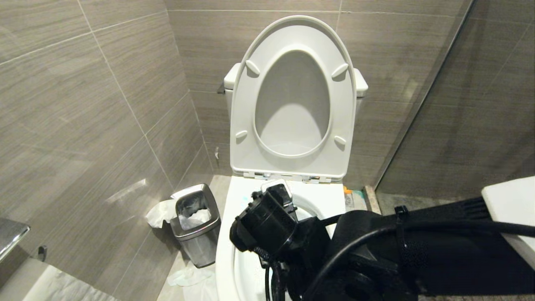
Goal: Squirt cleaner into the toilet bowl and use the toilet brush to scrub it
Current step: Scrub the toilet bowl
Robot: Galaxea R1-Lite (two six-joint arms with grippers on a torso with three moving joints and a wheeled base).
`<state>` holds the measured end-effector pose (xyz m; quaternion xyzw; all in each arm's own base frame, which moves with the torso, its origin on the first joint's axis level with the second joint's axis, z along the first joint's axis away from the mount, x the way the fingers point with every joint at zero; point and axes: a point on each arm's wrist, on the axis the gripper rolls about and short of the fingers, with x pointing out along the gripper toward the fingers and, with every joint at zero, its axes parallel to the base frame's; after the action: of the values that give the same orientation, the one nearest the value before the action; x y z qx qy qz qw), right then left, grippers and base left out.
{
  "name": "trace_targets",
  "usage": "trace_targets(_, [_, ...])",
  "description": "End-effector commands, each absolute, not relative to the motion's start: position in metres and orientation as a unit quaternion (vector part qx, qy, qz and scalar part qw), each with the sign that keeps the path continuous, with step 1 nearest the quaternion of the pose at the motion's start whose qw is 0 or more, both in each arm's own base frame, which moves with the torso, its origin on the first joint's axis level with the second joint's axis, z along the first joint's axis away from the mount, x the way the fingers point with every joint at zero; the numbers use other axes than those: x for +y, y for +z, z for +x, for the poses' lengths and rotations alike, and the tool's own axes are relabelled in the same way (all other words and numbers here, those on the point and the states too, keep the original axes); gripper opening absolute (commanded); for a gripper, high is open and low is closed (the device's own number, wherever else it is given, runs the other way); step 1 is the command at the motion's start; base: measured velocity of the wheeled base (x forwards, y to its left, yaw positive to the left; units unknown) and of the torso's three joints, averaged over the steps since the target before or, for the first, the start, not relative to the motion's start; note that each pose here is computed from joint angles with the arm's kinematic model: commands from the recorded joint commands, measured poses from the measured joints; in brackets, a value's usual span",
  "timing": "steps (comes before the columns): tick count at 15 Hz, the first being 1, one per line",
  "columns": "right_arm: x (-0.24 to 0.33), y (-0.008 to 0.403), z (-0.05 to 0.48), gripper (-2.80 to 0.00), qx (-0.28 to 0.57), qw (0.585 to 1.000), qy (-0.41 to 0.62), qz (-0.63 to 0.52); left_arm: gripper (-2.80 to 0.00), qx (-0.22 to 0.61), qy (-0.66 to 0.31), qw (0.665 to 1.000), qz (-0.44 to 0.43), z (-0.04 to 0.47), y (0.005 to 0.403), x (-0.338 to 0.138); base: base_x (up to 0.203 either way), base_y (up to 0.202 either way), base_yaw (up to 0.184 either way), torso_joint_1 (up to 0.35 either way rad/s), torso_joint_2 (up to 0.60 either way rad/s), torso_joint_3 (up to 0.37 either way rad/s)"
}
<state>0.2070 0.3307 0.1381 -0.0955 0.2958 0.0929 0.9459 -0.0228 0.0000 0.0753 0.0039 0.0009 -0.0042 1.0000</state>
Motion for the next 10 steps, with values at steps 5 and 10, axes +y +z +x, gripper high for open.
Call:
trace_targets(5, [0.354, 0.132, 0.188, -2.8, 0.302, 0.938, 0.139, -0.1, -2.8, 0.002, -0.004, 1.0, 0.004, -0.023, 0.075, 0.0, 0.0, 0.0, 0.0, 0.0, 0.0, 0.0])
trace_targets(10, [0.378, 0.133, 0.212, -2.8, 0.286, 0.945, 0.141, -0.075, -2.8, 0.001, -0.005, 1.0, 0.004, -0.023, 0.075, 0.0, 0.0, 0.0, 0.0, 0.0, 0.0, 0.0])
